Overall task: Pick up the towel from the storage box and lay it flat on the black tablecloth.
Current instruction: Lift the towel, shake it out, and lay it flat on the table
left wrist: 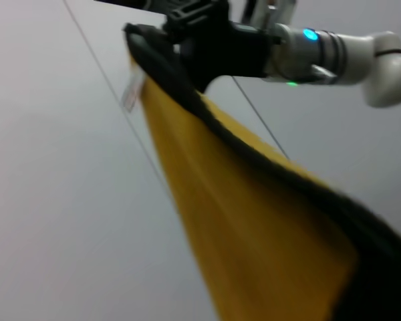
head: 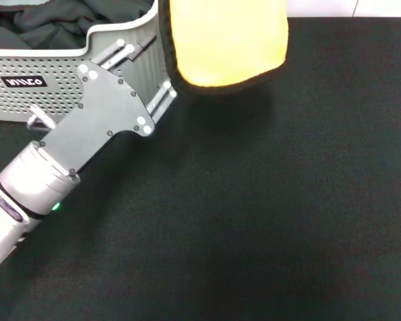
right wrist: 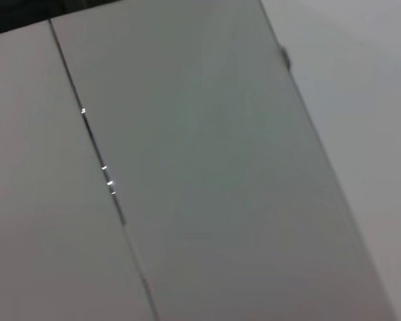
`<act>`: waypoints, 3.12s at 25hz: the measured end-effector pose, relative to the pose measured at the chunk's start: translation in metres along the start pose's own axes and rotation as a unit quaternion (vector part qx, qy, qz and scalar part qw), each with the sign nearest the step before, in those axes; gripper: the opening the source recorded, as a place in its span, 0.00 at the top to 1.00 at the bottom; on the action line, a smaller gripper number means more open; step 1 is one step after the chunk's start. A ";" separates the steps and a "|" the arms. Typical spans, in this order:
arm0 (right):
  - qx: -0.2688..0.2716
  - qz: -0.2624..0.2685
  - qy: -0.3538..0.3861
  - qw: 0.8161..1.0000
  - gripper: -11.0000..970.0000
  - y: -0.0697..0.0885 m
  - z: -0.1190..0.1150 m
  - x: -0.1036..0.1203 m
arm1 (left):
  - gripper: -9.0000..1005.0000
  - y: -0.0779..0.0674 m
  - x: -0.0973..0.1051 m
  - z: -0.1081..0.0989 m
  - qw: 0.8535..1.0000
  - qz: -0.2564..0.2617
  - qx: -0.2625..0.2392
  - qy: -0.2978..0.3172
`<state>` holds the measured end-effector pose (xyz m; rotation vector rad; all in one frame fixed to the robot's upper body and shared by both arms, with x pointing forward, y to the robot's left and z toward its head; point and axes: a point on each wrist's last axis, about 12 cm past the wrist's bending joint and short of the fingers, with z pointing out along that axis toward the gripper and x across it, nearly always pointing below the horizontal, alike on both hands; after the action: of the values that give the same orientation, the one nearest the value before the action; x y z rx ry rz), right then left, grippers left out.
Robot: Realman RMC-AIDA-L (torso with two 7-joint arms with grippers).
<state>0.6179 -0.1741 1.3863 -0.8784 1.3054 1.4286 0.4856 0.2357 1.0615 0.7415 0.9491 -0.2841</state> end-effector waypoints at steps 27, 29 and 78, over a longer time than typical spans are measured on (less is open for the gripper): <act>-0.069 -0.004 0.044 0.997 0.96 0.016 -0.042 0.037 | 0.84 0.007 -0.011 -0.006 0.991 -0.123 -0.034 -0.045; -0.059 -0.008 0.041 0.997 0.96 0.016 -0.051 0.038 | 0.91 0.008 -0.011 -0.007 0.991 -0.124 -0.037 -0.046; 0.000 0.017 -0.018 1.000 0.96 -0.013 -0.079 0.041 | 0.82 -0.014 -0.014 -0.002 0.994 -0.073 0.054 -0.057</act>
<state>0.6121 -0.2451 1.3305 -0.8298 1.2986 1.4649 0.4688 0.2256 1.0663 0.7484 0.8862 -0.5038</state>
